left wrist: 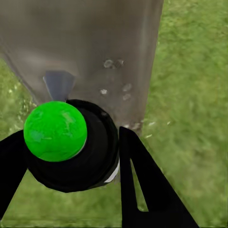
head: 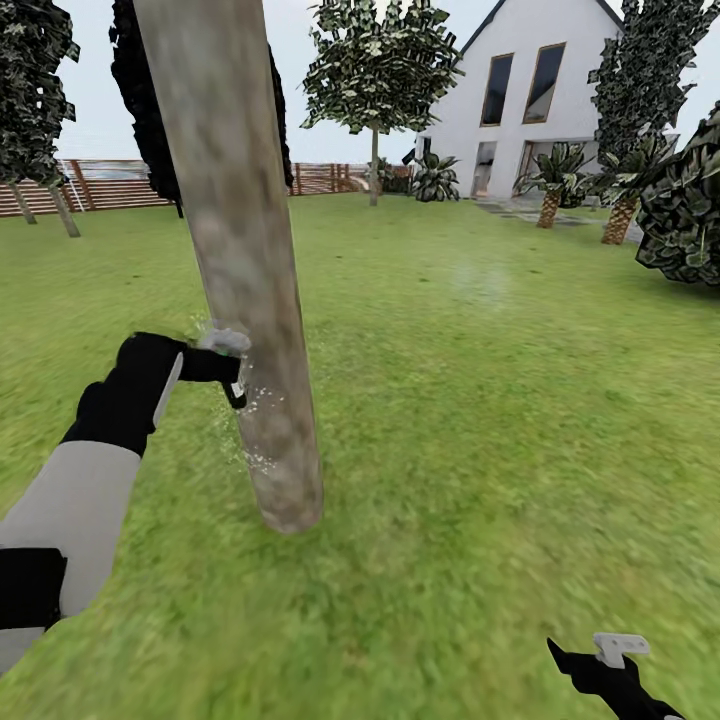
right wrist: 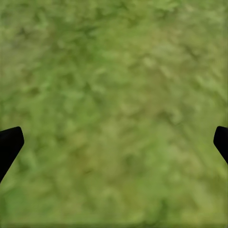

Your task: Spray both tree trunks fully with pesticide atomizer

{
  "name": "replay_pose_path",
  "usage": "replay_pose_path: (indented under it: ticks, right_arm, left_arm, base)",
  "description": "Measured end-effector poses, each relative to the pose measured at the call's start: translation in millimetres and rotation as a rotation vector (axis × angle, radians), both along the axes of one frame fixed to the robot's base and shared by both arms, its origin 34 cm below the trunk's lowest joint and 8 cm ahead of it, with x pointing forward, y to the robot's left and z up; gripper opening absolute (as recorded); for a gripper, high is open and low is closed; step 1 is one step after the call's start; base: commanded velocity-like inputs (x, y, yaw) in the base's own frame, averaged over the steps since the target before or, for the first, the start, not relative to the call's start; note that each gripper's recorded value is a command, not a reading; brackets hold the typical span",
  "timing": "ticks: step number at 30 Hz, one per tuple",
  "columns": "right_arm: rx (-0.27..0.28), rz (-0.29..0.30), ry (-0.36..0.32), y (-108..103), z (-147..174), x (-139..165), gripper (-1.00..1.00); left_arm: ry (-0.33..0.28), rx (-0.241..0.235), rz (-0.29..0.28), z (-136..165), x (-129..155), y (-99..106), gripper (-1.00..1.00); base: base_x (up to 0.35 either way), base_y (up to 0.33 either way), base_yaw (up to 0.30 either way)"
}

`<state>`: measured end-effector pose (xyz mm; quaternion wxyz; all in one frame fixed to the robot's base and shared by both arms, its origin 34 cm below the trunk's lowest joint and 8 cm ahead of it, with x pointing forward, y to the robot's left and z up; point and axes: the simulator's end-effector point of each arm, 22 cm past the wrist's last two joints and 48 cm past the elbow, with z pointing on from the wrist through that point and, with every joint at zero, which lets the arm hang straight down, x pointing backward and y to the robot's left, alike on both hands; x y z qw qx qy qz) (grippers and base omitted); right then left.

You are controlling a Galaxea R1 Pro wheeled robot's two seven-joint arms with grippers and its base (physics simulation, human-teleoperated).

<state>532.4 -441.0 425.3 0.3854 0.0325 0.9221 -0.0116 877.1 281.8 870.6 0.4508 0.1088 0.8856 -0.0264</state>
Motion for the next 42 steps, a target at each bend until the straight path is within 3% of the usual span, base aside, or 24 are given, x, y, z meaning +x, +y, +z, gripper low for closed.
replay_pose_path:
  ticks: [5, 8, 11, 14, 17, 20, 24, 26, 29, 35, 37, 39, 42]
  right_arm:
    - [0.0, 0.0, 0.0, 0, 0, 0, 1.0]
    - [0.0, 0.0, 0.0, 0, 0, 0, 1.0]
    - [0.001, 0.002, 0.001, 1, 0, 0, 1.0]
    - [0.001, 0.003, 0.002, 2, -1, 0, 1.0]
    - [0.002, 0.003, 0.001, 2, -1, 0, 1.0]
    - [0.002, 0.003, 0.001, 2, -1, 0, 1.0]
    - [0.002, 0.003, 0.001, 2, -1, 0, 1.0]
    - [0.002, 0.003, 0.001, 2, -1, 0, 1.0]
    - [0.002, 0.003, 0.002, 2, -1, 0, 1.0]
    - [0.003, 0.003, 0.002, 2, -1, 0, 1.0]
    - [0.003, 0.004, 0.002, 3, -1, 0, 1.0]
    - [0.003, 0.003, 0.002, 2, -1, 0, 1.0]
    - [0.004, 0.003, 0.003, 3, -1, -1, 1.0]
  left_arm:
    - [0.057, 0.025, 0.035, -39, -16, 31, -1.0]
    - [0.073, 0.023, 0.035, -50, -20, 31, -1.0]
    - [0.11, 0.025, 0.015, -102, -28, 32, -1.0]
    - [0.168, 0.017, -0.008, -176, -40, 35, -1.0]
    - [0.186, -0.014, -0.049, -219, -50, 3, -1.0]
    - [0.175, -0.025, -0.047, -228, -52, -10, -1.0]
    - [0.066, -0.064, -0.079, -233, -53, -17, -1.0]
    - [0.053, -0.069, -0.085, -234, -54, -17, -1.0]
    - [0.068, -0.085, -0.124, -239, -62, -22, -1.0]
    - [0.142, -0.092, -0.135, -283, -98, -28, -1.0]
    - [0.127, -0.097, -0.131, -276, -94, -27, -1.0]
    - [0.042, -0.094, -0.138, -236, -70, -31, -1.0]
    - [-0.001, -0.085, -0.138, -190, -53, -36, -1.0]
  base:
    - [0.0, 0.0, 0.0]
    - [0.0, 0.0, 0.0]
    - [0.0, 0.0, 0.0]
    - [0.0, 0.0, 0.0]
    - [0.0, 0.0, 0.0]
    - [0.0, 0.0, 0.0]
    - [0.0, 0.0, 0.0]
    - [0.0, 0.0, 0.0]
    - [0.0, 0.0, 0.0]
    - [0.0, 0.0, 0.0]
    - [0.0, 0.0, 0.0]
    - [0.0, 0.0, 0.0]
    - [0.0, 0.0, 0.0]
